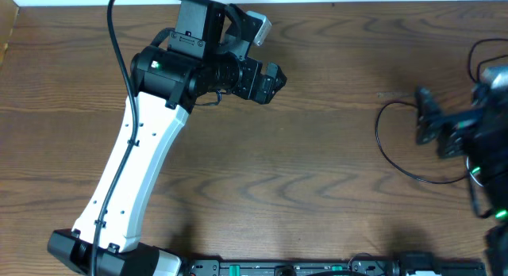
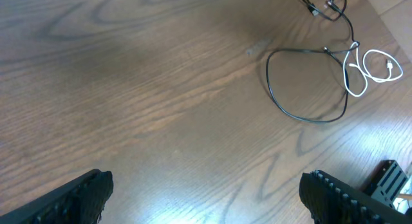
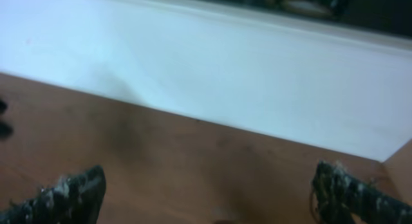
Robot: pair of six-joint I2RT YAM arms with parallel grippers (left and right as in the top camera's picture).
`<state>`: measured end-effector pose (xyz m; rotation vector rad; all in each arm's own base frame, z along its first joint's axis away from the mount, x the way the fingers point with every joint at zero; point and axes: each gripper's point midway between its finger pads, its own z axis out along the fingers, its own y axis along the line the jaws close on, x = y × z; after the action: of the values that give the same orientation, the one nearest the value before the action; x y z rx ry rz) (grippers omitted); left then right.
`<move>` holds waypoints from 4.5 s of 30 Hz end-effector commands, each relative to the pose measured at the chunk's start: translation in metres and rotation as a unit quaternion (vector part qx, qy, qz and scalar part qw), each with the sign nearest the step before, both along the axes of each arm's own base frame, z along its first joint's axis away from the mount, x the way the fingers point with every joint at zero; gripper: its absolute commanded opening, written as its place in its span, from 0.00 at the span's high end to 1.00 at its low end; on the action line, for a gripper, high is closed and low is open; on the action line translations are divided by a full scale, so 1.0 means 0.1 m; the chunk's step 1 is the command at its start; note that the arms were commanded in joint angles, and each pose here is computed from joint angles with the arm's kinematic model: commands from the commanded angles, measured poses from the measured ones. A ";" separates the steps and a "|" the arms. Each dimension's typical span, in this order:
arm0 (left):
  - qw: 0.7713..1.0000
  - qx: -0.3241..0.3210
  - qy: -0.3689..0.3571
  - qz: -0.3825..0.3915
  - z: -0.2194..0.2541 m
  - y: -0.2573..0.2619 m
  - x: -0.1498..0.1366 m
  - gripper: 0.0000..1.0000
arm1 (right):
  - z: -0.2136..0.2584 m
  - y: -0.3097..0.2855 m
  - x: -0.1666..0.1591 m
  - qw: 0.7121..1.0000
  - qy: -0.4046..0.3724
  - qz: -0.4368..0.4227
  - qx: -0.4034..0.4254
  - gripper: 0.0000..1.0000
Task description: Untangle cables
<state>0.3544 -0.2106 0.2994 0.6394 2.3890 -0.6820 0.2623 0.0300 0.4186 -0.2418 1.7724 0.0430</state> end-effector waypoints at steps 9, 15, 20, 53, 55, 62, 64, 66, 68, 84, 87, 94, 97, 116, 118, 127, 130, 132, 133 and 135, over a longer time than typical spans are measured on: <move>1.000 0.001 -0.005 0.003 0.02 0.02 0.01 0.02 | -1.35 0.17 -0.06 0.996 -0.084 0.026 0.003 0.01; 1.000 0.001 -0.005 0.003 0.02 0.02 0.01 0.02 | -1.77 0.20 -0.15 0.991 -0.128 0.031 0.009 0.01; 1.000 0.001 -0.005 0.003 0.02 0.02 0.01 0.02 | -2.07 0.21 -0.19 0.990 -0.134 0.030 0.010 0.01; 1.000 0.001 -0.005 0.003 0.02 0.02 0.01 0.02 | -2.62 0.23 -0.22 0.997 -0.067 0.031 0.033 0.01; 1.000 0.004 -0.004 0.004 0.02 0.03 0.01 0.02 | -2.62 0.23 -0.22 0.997 -0.067 0.031 0.033 0.01; 0.998 0.054 -0.004 0.041 -0.09 0.22 0.06 0.02 | -2.62 0.23 -0.22 0.997 -0.067 0.031 0.033 0.01; 0.995 0.084 0.000 0.060 -0.16 0.33 0.07 0.02 | -2.62 0.23 -0.22 0.997 -0.067 0.031 0.033 0.01; 0.991 0.106 -0.010 0.079 -0.15 0.44 0.08 0.02 | -2.62 0.23 -0.22 0.997 -0.067 0.031 0.033 0.01; 0.989 0.117 -0.023 0.086 -0.11 0.52 0.06 0.02 | -2.62 0.23 -0.22 0.997 -0.067 0.031 0.033 0.01; 0.951 0.011 -0.242 0.194 0.07 1.40 -0.42 0.02 | -2.62 0.23 -0.22 0.997 -0.067 0.031 0.033 0.01; 0.935 0.008 -0.281 0.218 -0.01 1.57 -0.60 0.02 | -2.62 0.23 -0.22 0.997 -0.067 0.031 0.033 0.01; 0.883 -0.005 -0.404 0.239 -0.24 1.73 -0.87 0.02 | -2.62 0.23 -0.22 0.997 -0.067 0.031 0.033 0.01; 0.866 -0.009 -0.438 0.241 -0.42 1.74 -0.95 0.02 | -2.62 0.23 -0.22 0.997 -0.067 0.031 0.033 0.01; 0.867 0.023 -0.411 0.281 -1.43 1.90 -1.10 0.02 | -2.62 0.23 -0.22 0.997 -0.067 0.031 0.033 0.01; 0.874 0.030 -0.394 0.284 -1.53 1.92 -1.11 0.02 | -2.62 0.23 -0.22 0.997 -0.067 0.031 0.033 0.01; 0.878 0.035 -0.382 0.286 -1.59 1.93 -1.11 0.02 | -2.62 0.23 -0.22 0.997 -0.067 0.031 0.033 0.01; 0.878 0.035 -0.382 0.286 -1.60 1.93 -1.11 0.02 | -2.62 0.23 -0.22 0.997 -0.067 0.031 0.033 0.01; 0.878 0.035 -0.382 0.286 -1.60 1.93 -1.11 0.02 | -2.62 0.23 -0.22 0.997 -0.067 0.031 0.033 0.01; 0.878 0.035 -0.382 0.286 -1.60 1.93 -1.11 0.02 | -2.62 0.23 -0.22 0.997 -0.067 0.031 0.033 0.01; 0.878 0.035 -0.382 0.286 -1.60 1.93 -1.11 0.02 | -2.62 0.23 -0.22 0.997 -0.067 0.031 0.033 0.01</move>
<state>0.2447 -0.0180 0.1547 0.1358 1.6572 -0.0439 0.2409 0.0519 0.1576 -0.2528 1.6250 0.1147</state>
